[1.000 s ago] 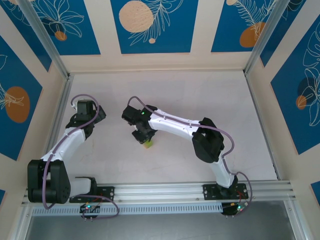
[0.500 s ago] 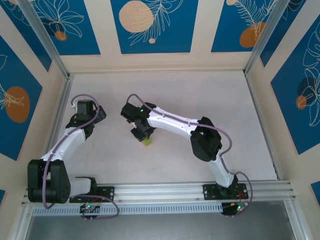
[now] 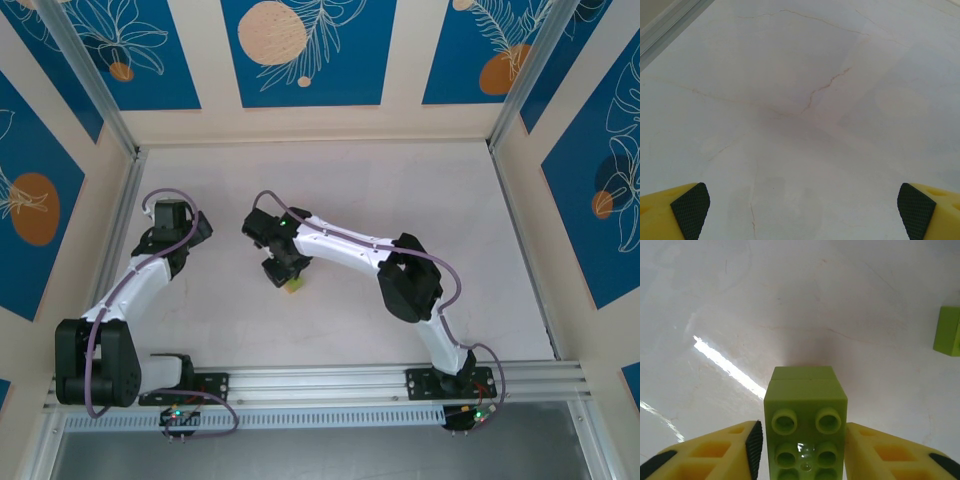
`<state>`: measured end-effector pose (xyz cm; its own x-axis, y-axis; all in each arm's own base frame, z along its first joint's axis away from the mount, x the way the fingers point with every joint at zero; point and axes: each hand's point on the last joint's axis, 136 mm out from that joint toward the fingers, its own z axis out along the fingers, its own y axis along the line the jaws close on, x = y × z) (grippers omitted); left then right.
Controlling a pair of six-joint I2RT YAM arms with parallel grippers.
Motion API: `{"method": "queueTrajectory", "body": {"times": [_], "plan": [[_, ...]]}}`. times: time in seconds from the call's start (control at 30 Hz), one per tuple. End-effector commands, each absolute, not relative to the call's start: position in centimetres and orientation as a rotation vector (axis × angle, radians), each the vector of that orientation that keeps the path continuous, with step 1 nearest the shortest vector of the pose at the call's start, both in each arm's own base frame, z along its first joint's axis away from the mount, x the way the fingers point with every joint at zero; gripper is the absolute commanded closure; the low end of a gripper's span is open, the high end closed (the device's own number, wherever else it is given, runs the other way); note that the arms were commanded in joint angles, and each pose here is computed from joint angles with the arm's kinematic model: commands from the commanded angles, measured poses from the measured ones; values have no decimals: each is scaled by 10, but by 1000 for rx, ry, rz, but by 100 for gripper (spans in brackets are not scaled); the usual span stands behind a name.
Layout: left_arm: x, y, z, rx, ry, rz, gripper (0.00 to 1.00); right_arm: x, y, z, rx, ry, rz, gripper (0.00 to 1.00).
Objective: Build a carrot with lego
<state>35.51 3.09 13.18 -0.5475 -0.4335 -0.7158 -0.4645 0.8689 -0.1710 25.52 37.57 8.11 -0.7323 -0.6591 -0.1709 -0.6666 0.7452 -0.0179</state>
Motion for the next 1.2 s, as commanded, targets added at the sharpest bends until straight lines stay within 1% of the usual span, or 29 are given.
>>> {"method": "queueTrajectory", "body": {"times": [0.0, 0.17, 0.33, 0.47, 0.6, 0.83, 0.97, 1.17], "plan": [[362, 35, 145, -658, 2187, 38, 1, 253, 375, 96, -1051, 2770, 130, 48], [362, 34, 144, -655, 2191, 31, 1, 262, 373, 125, -1009, 2720, 189, 39], [362, 35, 145, -655, 2186, 32, 1, 281, 361, 151, -955, 2681, 217, 38], [362, 34, 145, -654, 2186, 29, 1, 306, 340, 151, -904, 2694, 189, 38], [362, 35, 145, -657, 2187, 32, 1, 330, 325, 139, -872, 2713, 208, 38], [362, 35, 145, -655, 2186, 34, 1, 364, 312, 95, -878, 2765, 168, 39], [363, 35, 145, -654, 2188, 39, 1, 371, 315, 75, -894, 2794, 173, 40], [363, 35, 145, -652, 2189, 41, 1, 371, 325, 56, -921, 2830, 199, 44]]}}
